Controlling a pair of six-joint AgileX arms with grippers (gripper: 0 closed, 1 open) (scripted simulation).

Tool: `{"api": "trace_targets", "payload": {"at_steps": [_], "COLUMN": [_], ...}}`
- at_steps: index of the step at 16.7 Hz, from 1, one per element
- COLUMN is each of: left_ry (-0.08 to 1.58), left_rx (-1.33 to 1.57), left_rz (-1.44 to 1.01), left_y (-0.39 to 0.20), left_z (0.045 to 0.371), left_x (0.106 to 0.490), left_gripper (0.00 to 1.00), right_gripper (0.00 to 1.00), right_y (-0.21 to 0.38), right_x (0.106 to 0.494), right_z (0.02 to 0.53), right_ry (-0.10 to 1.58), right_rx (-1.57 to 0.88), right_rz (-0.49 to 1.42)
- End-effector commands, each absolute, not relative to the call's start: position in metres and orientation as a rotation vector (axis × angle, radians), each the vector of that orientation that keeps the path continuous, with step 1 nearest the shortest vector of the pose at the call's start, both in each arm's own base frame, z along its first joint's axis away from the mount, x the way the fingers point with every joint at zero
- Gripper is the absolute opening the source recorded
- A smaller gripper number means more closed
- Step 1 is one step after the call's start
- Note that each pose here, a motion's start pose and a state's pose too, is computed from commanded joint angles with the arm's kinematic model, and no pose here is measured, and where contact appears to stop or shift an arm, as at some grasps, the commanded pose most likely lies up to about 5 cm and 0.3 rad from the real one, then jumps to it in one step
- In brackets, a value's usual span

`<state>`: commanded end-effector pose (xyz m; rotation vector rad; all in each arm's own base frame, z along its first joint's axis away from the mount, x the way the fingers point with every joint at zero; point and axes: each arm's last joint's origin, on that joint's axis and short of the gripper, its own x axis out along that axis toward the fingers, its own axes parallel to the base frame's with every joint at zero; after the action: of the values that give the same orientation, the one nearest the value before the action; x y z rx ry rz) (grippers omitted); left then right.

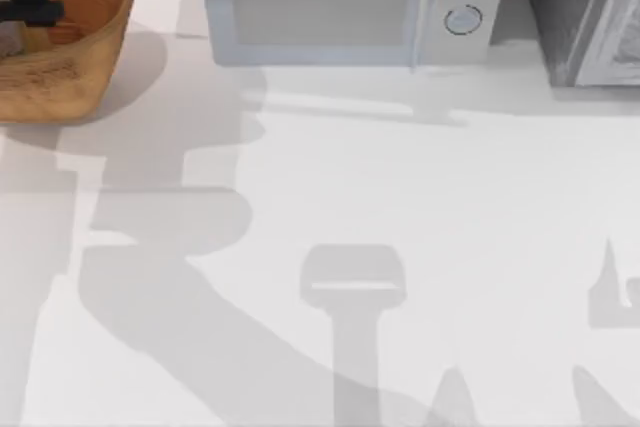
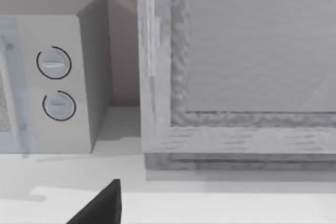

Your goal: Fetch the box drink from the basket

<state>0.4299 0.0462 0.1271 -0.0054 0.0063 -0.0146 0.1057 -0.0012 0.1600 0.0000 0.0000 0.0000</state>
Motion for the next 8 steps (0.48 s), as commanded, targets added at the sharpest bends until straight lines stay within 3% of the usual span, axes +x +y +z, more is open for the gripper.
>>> {"api": "trace_targets", "payload": {"at_steps": [5,8], "left_ry": [-0.013,-0.013], "left_rx": [0.000,0.000], "left_rz": [-0.009,-0.009], "left_y": [0.049,0.049], "left_z": [0.145,0.173], "left_x": [0.431,0.436], "left_gripper": [0.00,0.00], "right_gripper": [1.00,1.00], "right_y": [-0.001,-0.001], "right_x": [0.106,0.106], "right_z": [0.160,0.160], "right_ry": [0.000,0.000], "right_rx": [0.000,0.000], "right_rz": [0.000,0.000]}}
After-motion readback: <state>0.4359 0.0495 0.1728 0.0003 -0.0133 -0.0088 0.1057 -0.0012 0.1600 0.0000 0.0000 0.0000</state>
